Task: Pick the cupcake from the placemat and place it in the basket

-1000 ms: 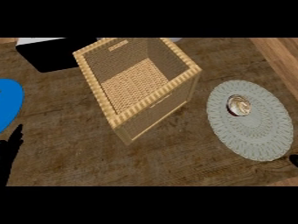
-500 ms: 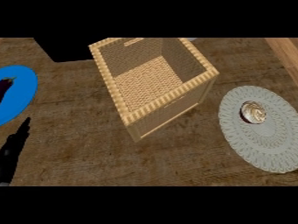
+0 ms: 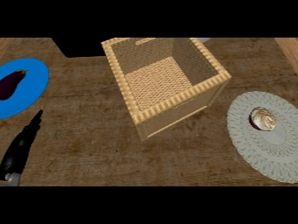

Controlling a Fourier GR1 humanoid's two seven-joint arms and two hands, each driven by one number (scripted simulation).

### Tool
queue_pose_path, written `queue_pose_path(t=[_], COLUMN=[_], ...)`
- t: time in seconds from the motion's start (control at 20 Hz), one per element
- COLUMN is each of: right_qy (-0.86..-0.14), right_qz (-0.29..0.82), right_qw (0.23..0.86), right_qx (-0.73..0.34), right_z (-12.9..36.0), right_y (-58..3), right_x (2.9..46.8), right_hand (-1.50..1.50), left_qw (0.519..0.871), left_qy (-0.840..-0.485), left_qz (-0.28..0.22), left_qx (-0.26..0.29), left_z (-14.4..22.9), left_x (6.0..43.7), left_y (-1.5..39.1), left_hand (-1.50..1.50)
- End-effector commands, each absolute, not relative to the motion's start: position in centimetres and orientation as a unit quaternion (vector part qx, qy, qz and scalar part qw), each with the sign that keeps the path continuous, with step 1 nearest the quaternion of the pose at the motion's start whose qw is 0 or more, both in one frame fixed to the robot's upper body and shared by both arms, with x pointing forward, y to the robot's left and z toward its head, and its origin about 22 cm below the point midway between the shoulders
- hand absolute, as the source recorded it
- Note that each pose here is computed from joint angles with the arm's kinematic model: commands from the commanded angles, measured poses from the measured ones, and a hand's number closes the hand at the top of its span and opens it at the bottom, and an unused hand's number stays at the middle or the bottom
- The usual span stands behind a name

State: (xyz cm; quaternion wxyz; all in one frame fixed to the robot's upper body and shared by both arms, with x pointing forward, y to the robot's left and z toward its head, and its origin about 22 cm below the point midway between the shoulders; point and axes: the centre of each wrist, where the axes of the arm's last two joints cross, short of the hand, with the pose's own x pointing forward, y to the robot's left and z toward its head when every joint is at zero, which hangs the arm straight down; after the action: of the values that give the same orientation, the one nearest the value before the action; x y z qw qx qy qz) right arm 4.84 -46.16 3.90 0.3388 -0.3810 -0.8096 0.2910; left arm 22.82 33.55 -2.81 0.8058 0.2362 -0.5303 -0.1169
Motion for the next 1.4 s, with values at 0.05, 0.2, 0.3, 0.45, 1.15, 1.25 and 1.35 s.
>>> queue_pose_path(t=[0.05,0.2,0.3,0.45,1.15,1.25,1.35], right_qy=[-0.828,-0.824,-0.832,-0.835,-0.847,-0.848,-0.841], right_qz=[0.342,0.343,0.334,0.320,0.313,0.308,0.324], right_qw=[0.253,0.259,0.260,0.274,0.246,0.241,0.246], right_qx=[-0.366,-0.370,-0.360,-0.354,-0.351,-0.357,-0.356], right_z=[1.7,1.6,1.0,-0.8,-2.7,-2.1,-1.9], right_y=[-47.0,-48.4,-48.1,-47.7,-45.9,-47.0,-47.2], right_x=[4.7,5.5,6.3,7.4,12.8,13.6,12.8], right_hand=[-1.50,-1.50,-1.50,-1.50,-1.50,-1.50,-1.50], left_qw=[0.804,0.801,0.806,0.803,0.802,0.800,0.801], left_qy=[-0.535,-0.540,-0.534,-0.534,-0.537,-0.537,-0.536], left_qz=[-0.128,-0.132,-0.135,-0.136,-0.138,-0.141,-0.143], left_qx=[0.227,0.224,0.219,0.225,0.223,0.227,0.224], left_z=[-1.8,-1.8,-1.8,-2.7,-1.2,-0.5,-1.8], left_x=[24.0,24.0,24.0,23.3,24.8,25.3,24.2], left_y=[32.2,31.7,32.0,31.1,31.2,31.4,30.7], left_hand=[0.00,0.00,0.00,0.00,0.00,0.00,0.00])
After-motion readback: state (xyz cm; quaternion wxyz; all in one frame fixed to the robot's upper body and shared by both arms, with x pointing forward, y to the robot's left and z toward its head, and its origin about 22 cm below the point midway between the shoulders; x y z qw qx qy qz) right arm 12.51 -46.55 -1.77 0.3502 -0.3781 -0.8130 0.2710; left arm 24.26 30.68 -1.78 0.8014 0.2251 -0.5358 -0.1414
